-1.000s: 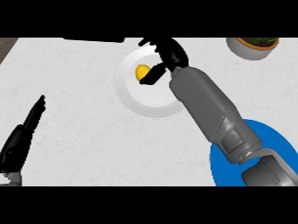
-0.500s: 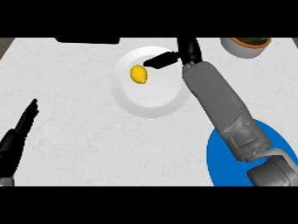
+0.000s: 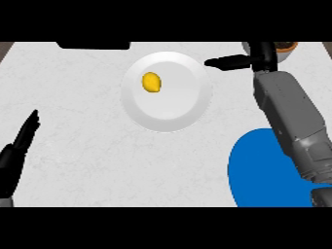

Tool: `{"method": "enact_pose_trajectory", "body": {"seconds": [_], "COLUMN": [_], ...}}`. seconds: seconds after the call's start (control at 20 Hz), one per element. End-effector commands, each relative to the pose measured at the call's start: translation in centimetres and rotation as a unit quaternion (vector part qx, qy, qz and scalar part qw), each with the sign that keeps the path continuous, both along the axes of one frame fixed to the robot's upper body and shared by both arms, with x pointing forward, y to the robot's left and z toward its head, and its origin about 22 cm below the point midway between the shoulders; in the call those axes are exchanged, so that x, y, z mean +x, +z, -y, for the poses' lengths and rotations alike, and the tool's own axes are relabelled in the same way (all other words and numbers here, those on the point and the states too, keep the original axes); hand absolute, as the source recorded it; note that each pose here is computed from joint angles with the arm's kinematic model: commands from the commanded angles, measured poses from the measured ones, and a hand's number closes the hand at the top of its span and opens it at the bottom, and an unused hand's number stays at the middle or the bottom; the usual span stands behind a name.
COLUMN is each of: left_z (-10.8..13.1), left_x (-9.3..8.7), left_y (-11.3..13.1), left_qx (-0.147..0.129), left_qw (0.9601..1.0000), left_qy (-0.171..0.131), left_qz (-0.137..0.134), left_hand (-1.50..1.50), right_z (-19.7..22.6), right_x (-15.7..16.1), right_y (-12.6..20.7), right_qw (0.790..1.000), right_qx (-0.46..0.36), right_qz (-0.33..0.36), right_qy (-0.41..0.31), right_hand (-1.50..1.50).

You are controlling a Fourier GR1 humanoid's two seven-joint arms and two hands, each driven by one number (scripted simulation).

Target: Pick the lemon from the plate and place it in the plate

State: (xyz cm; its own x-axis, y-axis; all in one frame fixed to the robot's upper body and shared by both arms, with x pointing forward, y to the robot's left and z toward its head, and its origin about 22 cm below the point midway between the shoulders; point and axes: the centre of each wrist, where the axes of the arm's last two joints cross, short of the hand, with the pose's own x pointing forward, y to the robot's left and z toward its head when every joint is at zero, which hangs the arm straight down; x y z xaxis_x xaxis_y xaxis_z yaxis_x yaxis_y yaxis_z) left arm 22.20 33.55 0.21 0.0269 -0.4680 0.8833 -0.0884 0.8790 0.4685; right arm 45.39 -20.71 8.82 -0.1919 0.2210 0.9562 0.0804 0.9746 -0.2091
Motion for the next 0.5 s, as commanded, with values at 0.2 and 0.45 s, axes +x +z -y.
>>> {"method": "enact_pose_trajectory", "body": {"seconds": [0.2, 0.45], "left_z": [-0.7, 0.3], "left_x": [-1.0, 0.7], "left_y": [0.2, 0.6], "left_qx": [-0.005, 0.005], "left_qw": [1.0, 0.9999], "left_qy": [0.003, -0.008], "left_qz": [-0.007, 0.01], "left_hand": [0.0, 0.0], "right_z": [9.4, 12.0], "right_x": [-1.1, -1.8], "right_y": [-0.3, -1.0], "right_qw": [0.999, 0.999], "right_qx": [-0.011, -0.012], "right_qz": [0.044, 0.036], "right_qy": [0.017, 0.011], "right_hand": [-1.5, -1.5]}}
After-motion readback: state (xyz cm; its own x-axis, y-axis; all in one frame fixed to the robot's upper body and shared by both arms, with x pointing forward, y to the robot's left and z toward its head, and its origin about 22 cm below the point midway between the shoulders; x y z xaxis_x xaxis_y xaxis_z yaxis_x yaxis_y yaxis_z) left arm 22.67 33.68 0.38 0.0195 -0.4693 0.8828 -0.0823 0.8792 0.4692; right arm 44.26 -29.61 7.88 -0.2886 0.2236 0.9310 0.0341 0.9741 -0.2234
